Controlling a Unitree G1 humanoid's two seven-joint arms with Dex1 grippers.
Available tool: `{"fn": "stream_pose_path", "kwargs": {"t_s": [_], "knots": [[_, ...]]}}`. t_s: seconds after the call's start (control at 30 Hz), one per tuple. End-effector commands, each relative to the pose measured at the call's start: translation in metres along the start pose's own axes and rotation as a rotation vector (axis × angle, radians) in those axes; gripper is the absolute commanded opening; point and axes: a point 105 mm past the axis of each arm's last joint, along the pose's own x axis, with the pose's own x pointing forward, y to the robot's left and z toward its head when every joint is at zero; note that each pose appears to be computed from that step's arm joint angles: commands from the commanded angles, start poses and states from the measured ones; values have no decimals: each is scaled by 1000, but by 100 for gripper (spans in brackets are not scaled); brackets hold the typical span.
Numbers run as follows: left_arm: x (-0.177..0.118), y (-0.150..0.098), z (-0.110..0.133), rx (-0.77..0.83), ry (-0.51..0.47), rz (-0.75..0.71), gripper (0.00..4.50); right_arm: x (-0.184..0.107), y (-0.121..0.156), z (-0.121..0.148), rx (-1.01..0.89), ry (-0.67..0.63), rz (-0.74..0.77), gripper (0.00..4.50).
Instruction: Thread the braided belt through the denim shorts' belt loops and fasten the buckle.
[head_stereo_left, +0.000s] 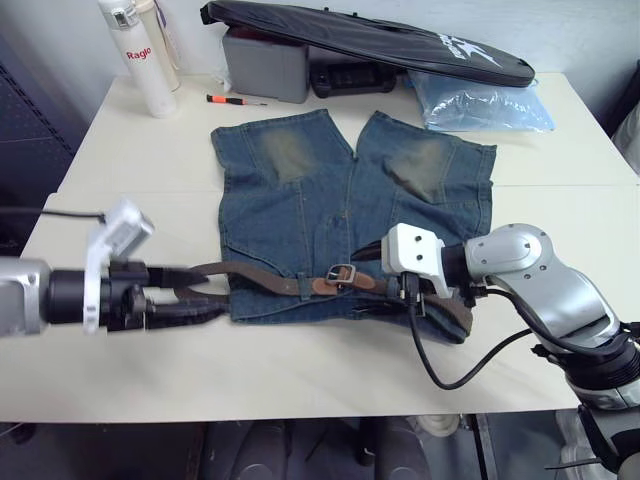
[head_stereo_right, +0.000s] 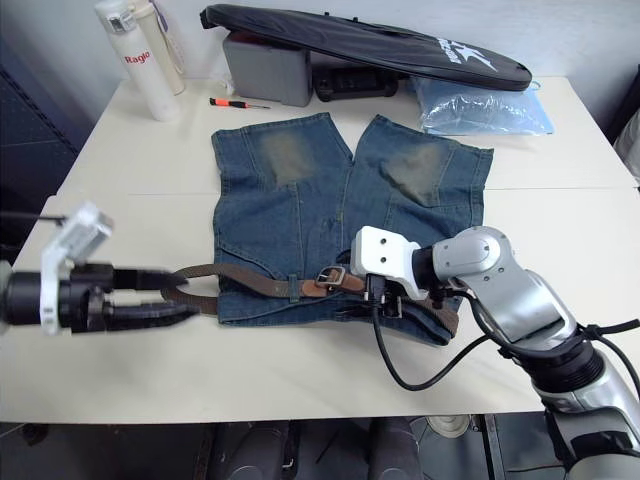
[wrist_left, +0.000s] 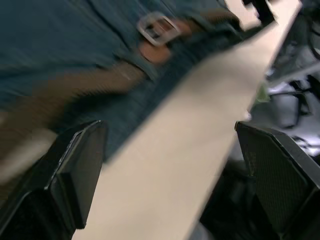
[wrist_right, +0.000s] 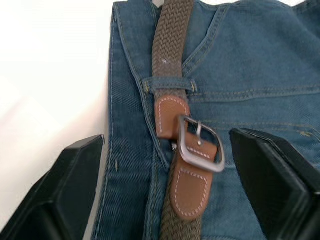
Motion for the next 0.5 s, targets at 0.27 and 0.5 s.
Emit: {"fn": "stream_pose_path", "kwargs": {"t_s": [0.27,0.5], "knots": [[22,45,40,201,-95,145,450,16,5,18,-109,-8,-11,440],[46,77,50,386,-54,210,187,17,4,21,-108,-9,-33,450]]}}
